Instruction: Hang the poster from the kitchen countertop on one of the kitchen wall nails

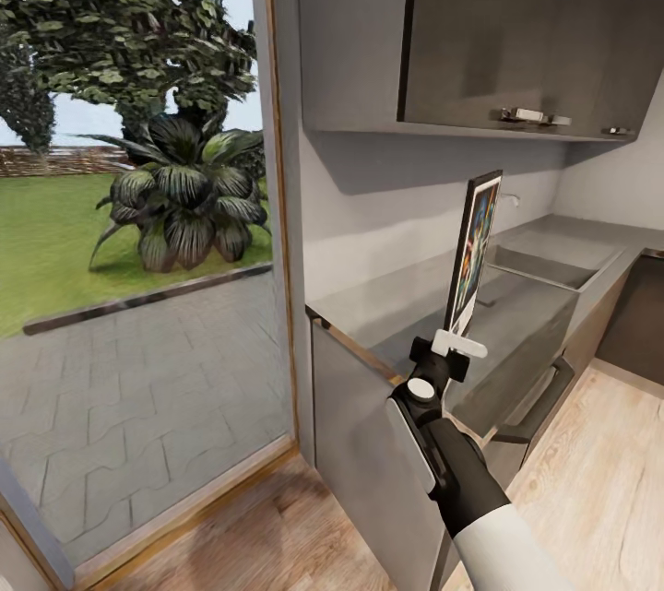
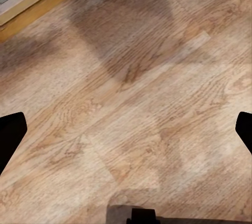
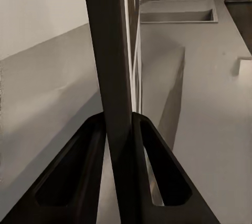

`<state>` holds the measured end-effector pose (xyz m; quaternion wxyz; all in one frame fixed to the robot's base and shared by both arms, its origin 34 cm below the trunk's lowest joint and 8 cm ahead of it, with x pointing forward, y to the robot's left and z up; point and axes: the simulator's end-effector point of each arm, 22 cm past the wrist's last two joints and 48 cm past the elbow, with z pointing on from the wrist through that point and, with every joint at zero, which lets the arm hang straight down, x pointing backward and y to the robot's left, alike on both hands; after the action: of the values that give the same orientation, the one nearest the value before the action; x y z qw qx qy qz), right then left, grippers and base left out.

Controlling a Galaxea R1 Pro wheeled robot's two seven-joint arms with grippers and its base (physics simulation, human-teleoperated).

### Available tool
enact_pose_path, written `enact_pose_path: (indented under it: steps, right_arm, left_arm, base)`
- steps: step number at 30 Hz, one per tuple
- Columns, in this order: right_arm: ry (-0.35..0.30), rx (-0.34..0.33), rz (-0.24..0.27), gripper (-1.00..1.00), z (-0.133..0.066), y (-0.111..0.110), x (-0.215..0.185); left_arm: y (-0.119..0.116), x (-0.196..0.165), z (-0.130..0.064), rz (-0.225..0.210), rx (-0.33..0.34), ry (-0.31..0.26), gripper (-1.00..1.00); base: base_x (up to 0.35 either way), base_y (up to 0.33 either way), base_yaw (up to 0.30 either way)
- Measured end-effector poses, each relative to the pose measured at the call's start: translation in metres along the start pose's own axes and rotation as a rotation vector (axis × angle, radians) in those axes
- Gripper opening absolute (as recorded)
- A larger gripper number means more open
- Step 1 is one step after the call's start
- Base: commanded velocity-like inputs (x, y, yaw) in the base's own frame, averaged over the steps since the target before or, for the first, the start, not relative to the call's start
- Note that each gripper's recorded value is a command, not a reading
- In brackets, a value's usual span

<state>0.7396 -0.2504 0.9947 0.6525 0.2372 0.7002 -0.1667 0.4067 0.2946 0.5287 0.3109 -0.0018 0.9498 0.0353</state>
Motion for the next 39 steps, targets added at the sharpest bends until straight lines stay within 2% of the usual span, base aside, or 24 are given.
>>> enact_pose_path:
  steps: [5,13,23,29,39]
  right_arm:
    - [0.000,0.000,0.000,-1.00,0.000,0.000,0.000]
    - [0.000,0.001,0.001,-1.00,0.000,0.000,0.000]
    - [0.008,-0.001,-0.010,-1.00,0.000,0.001,0.001]
    - [0.013,-0.002,-0.019,-1.00,0.000,0.001,0.003]
    - [0.014,-0.002,-0.020,-1.00,0.000,0.001,0.003]
  left_arm:
    - [0.000,0.000,0.000,0.000,0.000,0.000,1.00]
    - [0.000,0.000,0.000,0.000,0.000,0.000,1.00]
    - [0.002,0.000,0.000,0.001,-0.002,0.000,1.00]
    - [0.011,-0.001,0.000,0.009,-0.012,-0.002,1.00]
    - [0.012,-0.001,0.000,0.010,-0.013,-0.003,1.00]
  base:
    - [-0.032,0.000,0.000]
    - [-0.212,0.000,0.054]
    - [-0.049,0.000,0.259]
    - [-0.252,0.000,0.286]
    - [-0.212,0.000,0.286]
